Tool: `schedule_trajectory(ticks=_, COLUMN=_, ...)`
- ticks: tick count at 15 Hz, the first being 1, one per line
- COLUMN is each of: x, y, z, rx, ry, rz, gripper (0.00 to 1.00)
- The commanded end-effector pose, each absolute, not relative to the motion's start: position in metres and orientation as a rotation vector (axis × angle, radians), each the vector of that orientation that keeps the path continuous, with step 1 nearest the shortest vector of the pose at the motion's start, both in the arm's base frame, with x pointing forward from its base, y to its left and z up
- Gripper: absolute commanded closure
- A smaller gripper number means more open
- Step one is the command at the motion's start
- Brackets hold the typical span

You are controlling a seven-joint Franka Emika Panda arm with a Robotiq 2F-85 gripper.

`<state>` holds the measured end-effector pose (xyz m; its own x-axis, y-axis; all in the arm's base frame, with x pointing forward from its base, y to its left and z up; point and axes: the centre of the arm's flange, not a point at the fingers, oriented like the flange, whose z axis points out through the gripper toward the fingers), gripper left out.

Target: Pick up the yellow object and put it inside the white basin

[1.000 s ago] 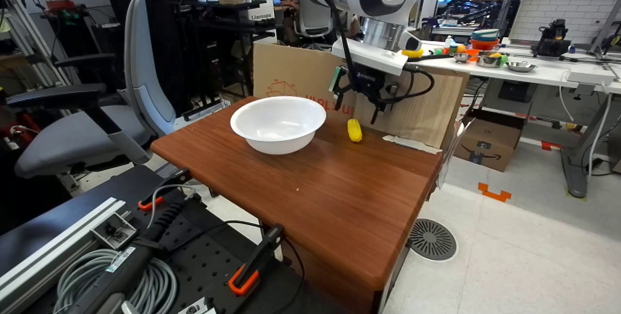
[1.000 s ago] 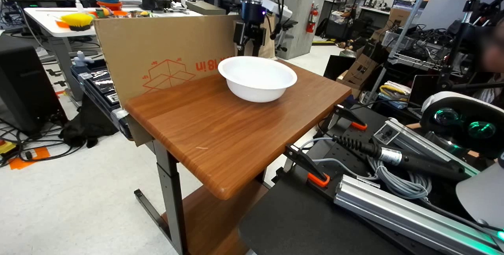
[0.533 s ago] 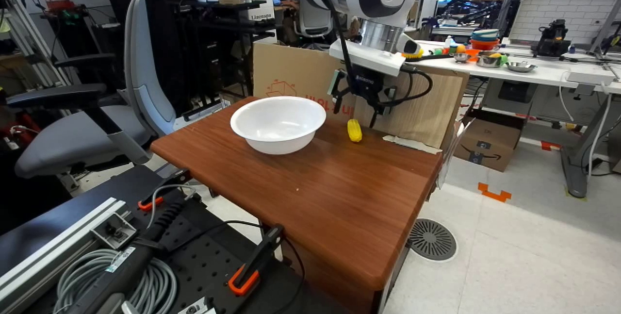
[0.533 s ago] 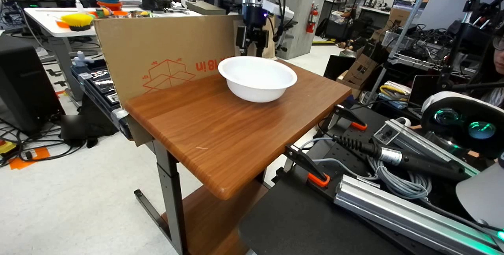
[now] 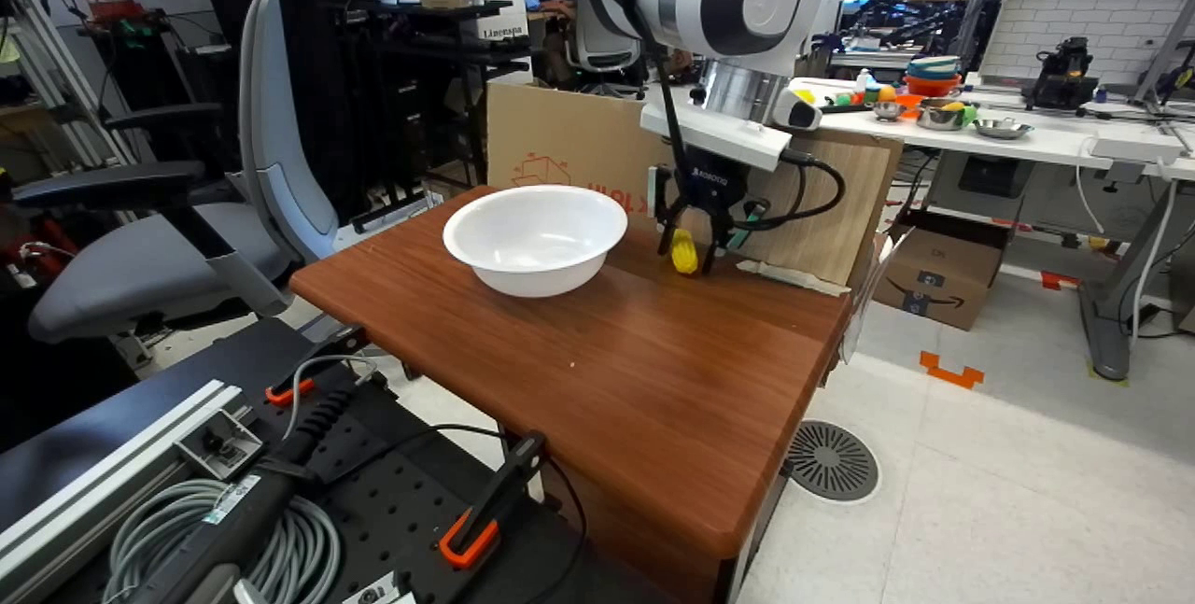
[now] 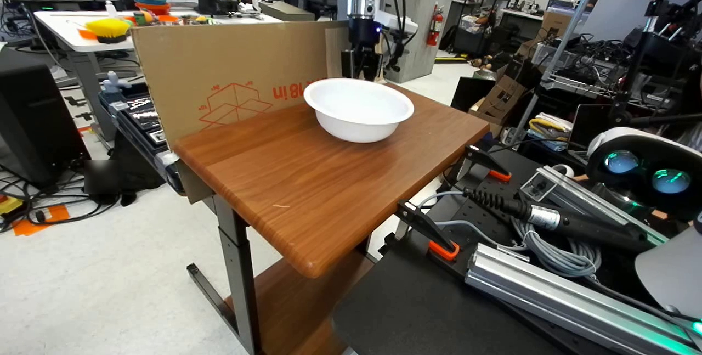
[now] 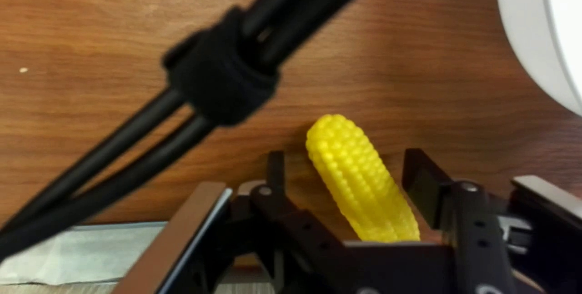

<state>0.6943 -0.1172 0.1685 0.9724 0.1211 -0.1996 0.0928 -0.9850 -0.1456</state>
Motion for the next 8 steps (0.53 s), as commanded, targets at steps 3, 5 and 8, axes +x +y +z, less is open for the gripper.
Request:
schedule_trajectory(ticks=3, x=0.688, y=-0.114, z=0.176, rx=-3.016, ry=-0.164, rz=0.311, gripper=0.81)
schedule_trajectory(ticks=5, x=0.689, y=-0.11, z=0.182, rx=-3.025, ry=-0.183, rz=0.293, gripper=0.94)
schedule_trajectory(ticks=8, x=0.675, y=-0.081, z=0.234, rx=-3.035, ry=-0.254, rz=0.147, gripper=0.92)
